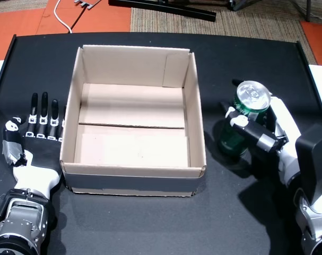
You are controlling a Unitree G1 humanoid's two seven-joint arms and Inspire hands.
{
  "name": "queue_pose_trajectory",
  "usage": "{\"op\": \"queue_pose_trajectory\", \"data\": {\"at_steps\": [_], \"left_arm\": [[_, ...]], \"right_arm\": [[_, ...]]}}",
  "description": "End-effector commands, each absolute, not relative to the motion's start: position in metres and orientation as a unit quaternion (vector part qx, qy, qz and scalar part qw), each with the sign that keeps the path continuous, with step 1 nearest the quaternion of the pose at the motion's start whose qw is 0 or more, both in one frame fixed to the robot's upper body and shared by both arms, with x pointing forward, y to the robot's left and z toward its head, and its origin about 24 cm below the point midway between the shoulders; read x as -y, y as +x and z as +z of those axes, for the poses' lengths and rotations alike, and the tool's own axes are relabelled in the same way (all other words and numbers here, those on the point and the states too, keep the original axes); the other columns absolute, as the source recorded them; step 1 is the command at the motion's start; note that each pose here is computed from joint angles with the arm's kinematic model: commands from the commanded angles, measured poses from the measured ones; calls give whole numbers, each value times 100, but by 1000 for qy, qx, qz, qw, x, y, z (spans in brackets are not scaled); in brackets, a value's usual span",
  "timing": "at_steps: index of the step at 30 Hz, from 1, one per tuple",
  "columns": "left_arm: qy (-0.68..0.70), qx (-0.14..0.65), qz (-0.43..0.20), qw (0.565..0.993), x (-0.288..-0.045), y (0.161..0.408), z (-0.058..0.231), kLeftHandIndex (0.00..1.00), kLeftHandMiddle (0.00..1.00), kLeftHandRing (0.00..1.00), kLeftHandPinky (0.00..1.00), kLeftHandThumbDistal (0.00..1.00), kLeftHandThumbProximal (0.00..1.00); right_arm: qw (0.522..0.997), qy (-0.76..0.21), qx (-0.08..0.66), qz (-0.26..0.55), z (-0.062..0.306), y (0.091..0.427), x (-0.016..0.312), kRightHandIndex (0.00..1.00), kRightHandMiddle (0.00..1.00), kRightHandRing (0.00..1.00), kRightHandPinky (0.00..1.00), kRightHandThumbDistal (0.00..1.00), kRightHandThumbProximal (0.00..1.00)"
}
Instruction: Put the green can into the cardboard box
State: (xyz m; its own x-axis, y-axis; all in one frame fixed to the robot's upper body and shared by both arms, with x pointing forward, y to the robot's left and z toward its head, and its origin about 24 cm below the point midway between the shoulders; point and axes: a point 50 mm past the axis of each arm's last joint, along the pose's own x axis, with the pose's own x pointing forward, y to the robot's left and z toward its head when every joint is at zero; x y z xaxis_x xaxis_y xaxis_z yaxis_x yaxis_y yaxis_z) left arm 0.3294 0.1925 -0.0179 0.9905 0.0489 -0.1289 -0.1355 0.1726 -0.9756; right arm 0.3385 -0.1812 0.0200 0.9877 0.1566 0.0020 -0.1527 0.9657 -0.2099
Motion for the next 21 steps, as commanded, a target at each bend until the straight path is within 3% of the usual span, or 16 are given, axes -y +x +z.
{"op": "queue_pose_trajectory", "data": {"at_steps": [1, 6, 16, 21], "left_arm": [[-639, -69, 93, 760, -194, 313, -38, 47, 47, 60, 76, 0, 80], [-638, -71, 95, 761, -194, 314, -38, 48, 47, 61, 75, 0, 83], [-638, -71, 92, 762, -194, 312, -39, 46, 46, 58, 72, 0, 83], [-637, -76, 96, 761, -194, 313, -39, 46, 47, 59, 72, 0, 85]], "right_arm": [[992, -105, -12, 73, 8, 331, 184, 80, 73, 71, 73, 4, 0], [995, -76, -14, 70, 6, 329, 186, 65, 62, 64, 65, 0, 0], [995, -72, -10, 62, 5, 326, 188, 54, 52, 55, 59, 0, 0], [994, -92, 8, 52, 8, 326, 190, 33, 35, 42, 56, 0, 0]]}}
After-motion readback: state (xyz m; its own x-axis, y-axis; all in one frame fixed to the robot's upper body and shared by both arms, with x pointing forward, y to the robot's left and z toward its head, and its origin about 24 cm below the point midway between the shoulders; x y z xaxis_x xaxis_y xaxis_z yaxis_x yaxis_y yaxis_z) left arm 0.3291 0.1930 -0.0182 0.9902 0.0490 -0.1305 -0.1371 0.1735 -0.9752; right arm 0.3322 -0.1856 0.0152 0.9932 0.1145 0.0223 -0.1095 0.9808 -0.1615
